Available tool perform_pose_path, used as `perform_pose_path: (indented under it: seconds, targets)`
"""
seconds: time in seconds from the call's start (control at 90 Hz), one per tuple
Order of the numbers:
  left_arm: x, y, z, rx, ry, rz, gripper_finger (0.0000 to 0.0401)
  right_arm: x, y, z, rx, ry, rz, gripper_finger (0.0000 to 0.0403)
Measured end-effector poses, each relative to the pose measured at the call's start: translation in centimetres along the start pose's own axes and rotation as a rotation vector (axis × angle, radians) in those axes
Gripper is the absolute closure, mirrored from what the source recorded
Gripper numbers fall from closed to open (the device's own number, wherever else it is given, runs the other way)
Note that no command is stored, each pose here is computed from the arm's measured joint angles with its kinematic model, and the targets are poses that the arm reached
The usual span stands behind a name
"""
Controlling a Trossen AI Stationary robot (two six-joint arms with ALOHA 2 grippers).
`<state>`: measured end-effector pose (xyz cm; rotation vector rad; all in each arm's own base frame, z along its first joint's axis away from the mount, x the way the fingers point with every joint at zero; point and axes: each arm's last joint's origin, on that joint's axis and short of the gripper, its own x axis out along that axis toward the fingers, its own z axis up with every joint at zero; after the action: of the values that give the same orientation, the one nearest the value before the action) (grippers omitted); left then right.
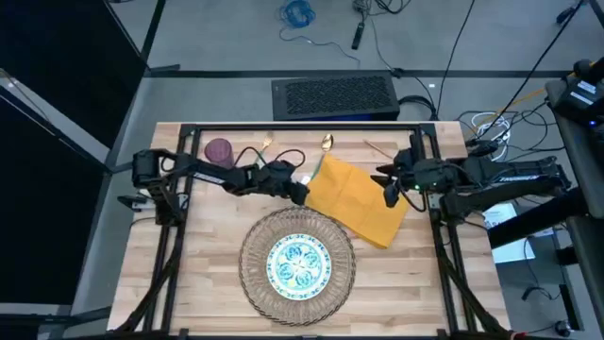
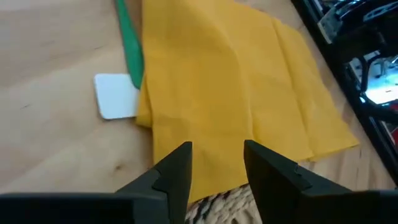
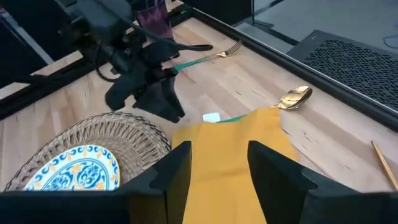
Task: Set table place
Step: Fold the yellow table napkin
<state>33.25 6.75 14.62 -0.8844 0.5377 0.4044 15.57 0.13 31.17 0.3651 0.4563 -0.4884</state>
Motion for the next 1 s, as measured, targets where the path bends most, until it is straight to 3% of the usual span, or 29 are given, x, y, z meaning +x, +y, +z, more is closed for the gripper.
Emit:
perform_pose_path:
  seconds: [0.211, 0.422, 1.0]
  targets:
    - [-0.1, 1.5, 0.7, -0.080, 0.012, 0.067, 0.0226, 0.0, 0.1, 0.0, -0.032, 0.002, 0.004, 0.0259]
    - [0.7, 3.1, 0.8, -0.112, 0.050, 0.112, 0.0223, 0.0, 0.1, 0.0, -0.059, 0.003, 0.004, 0.0259]
    - [4.4, 2.0, 0.9, -0.062, 0.116, 0.070, 0.0223, 0.0, 0.0, -0.3, -0.069, 0.026, -0.002, 0.0259]
